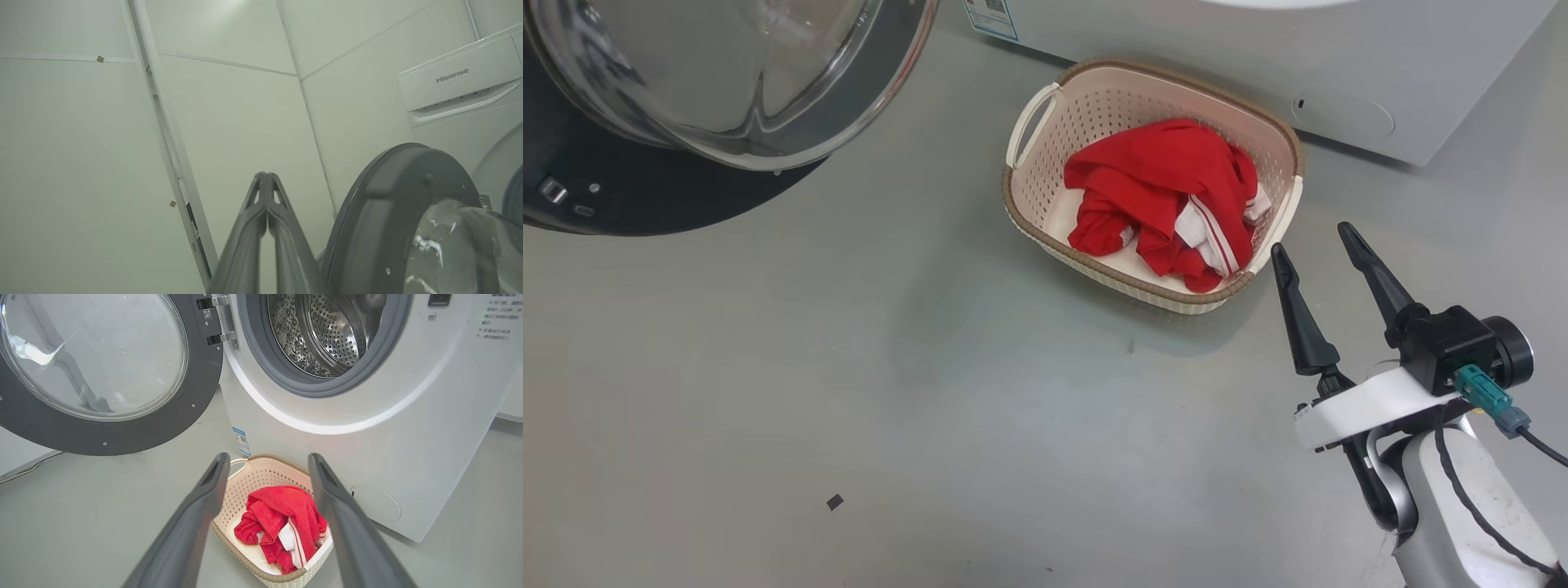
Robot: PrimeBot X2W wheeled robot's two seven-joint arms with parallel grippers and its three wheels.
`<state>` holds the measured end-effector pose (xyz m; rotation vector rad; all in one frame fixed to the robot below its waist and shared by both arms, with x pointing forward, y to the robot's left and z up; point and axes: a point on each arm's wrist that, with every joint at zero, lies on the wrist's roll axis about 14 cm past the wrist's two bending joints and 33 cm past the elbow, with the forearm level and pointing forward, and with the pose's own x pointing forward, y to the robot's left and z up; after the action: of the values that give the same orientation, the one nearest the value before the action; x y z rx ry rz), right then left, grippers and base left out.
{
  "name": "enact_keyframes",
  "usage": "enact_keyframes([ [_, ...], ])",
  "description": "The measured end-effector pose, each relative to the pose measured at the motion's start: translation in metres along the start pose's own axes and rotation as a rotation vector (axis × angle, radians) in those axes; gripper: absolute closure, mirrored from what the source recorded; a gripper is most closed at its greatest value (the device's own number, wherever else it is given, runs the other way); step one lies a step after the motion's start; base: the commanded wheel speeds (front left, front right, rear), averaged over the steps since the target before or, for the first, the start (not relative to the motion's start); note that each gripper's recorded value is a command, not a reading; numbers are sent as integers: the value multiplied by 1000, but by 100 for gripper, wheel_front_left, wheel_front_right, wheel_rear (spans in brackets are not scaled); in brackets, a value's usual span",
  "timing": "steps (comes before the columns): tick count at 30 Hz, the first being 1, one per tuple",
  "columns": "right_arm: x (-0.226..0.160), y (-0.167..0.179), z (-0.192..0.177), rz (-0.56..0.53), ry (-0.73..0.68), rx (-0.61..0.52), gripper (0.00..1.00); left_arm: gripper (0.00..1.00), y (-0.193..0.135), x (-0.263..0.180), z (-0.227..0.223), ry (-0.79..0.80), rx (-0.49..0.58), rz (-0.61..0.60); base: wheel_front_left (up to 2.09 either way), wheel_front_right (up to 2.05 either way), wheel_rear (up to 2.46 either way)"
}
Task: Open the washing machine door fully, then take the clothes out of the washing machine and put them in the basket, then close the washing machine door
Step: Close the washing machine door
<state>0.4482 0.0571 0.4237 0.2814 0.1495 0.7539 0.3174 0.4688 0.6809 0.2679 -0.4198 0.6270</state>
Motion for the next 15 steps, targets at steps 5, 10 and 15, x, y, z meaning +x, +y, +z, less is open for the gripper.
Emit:
enact_keyframes([
  [5, 1, -15, -5, -29, 3, 5, 0, 100, 12, 22, -20, 73, -1, 42, 0, 0, 0],
  [10, 1, -24, -10, -44, 16, 7, 0, 100, 35, 36, -42, 143, -68, 142, 0, 0, 0],
  [15, -4, -33, -13, -67, 25, 6, 0, 100, 52, 43, -66, 201, -180, 255, 0, 0, 0],
])
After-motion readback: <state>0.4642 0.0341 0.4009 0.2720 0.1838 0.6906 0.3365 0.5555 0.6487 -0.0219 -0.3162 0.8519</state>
